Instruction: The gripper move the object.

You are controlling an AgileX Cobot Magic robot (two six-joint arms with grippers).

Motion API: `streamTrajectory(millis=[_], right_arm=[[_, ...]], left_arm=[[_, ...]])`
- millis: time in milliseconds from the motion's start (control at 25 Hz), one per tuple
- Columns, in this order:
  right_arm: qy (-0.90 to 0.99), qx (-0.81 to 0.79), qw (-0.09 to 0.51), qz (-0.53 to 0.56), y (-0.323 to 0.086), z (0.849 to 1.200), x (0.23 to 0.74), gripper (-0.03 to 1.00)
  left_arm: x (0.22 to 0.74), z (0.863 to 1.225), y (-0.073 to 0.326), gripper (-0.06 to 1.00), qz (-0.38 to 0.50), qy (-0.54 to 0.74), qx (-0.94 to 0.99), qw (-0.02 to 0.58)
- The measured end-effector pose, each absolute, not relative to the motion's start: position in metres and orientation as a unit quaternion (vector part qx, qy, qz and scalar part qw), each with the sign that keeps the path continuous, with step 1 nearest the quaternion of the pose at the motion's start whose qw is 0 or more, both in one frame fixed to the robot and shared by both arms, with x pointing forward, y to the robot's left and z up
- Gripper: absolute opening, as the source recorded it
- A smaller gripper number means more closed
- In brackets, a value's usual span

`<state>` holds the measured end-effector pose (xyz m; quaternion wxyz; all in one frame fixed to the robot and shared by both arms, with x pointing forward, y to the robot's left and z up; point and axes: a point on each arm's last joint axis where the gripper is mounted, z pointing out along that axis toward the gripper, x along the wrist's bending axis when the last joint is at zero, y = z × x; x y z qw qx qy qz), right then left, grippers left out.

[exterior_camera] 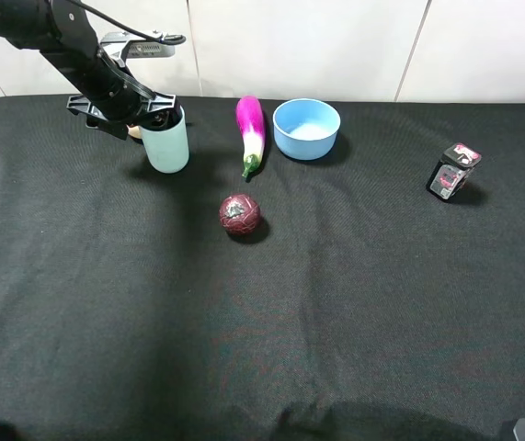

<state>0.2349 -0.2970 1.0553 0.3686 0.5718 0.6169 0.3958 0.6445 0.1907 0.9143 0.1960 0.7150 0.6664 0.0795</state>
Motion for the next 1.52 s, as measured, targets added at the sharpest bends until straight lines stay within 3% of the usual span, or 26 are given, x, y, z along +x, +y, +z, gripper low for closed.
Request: streamTrajectory(millis=[600,1520], right_arm=[[0.617,0.572,0.369,0.396,-0.297,1.055,0.235,0.69],[0.617,0.572,0.369,0.396,-0.297,1.055,0.235,0.69]], left_arm=[[0.634,0.975,0.191,0.84,0.066,0.655,0.728,0.193],[0.582,1.037,0.204,0.84,0.014,0.63,0.769,0.109]])
